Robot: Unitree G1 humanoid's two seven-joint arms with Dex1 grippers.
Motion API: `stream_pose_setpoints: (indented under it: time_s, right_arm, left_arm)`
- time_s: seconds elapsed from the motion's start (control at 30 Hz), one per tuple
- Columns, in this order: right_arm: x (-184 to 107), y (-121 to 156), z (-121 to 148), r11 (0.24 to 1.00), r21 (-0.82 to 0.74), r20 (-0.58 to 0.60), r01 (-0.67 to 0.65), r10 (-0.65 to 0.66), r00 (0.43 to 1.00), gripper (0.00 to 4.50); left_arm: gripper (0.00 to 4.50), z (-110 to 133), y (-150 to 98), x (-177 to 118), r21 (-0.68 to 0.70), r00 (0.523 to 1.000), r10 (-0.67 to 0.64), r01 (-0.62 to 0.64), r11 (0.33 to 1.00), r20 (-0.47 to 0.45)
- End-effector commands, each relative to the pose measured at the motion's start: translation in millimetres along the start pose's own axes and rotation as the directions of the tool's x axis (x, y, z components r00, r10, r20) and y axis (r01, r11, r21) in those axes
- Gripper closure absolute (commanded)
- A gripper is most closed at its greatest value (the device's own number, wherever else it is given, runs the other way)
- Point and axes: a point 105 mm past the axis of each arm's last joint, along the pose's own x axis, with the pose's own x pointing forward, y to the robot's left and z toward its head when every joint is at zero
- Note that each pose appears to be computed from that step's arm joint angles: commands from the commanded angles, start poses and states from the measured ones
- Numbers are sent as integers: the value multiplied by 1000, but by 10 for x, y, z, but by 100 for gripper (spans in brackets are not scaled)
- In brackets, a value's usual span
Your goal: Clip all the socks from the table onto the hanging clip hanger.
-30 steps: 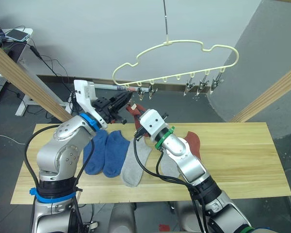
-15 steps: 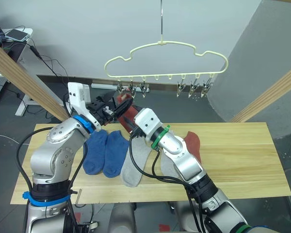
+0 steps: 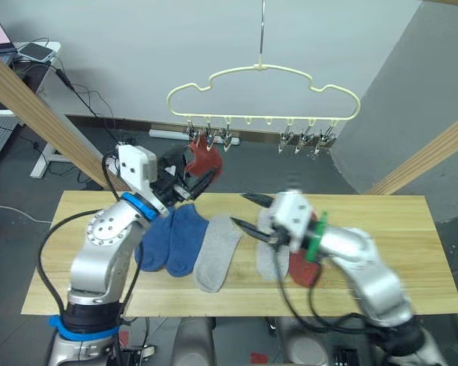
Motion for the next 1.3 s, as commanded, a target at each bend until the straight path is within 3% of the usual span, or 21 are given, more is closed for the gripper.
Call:
stream_pose_setpoints:
  time_s: [0.03, 0.17, 0.4, 0.63, 0.83, 1.3]
  right_arm:
    - [-217, -136, 317, 1000, -10, 64, 8, -7, 998, 199]
    - [-325, -327, 375, 997, -14, 33, 74, -74, 997, 199]
    - [-410, -397, 375, 993, -29, -2, 117, -118, 993, 195]
    - [-453, -487, 397, 988, -44, -10, 147, -147, 989, 195]
    - [-477, -506, 391, 986, -52, -18, 160, -161, 987, 195]
    - [-478, -519, 432, 987, -46, -4, 152, -153, 988, 195]
  left_arm:
    - [42, 142, -106, 45, 40, 996, 10, -13, 999, 89]
    - [42, 79, -105, 75, 34, 992, 60, -64, 997, 114]
    - [254, -17, -87, 136, 23, 983, 127, -131, 991, 132]
    - [254, -84, 44, 209, 15, 968, 214, -218, 976, 133]
    - [254, -93, 62, 242, -1, 966, 219, -221, 975, 138]
    - [254, 85, 170, 394, 5, 949, 236, -242, 970, 210]
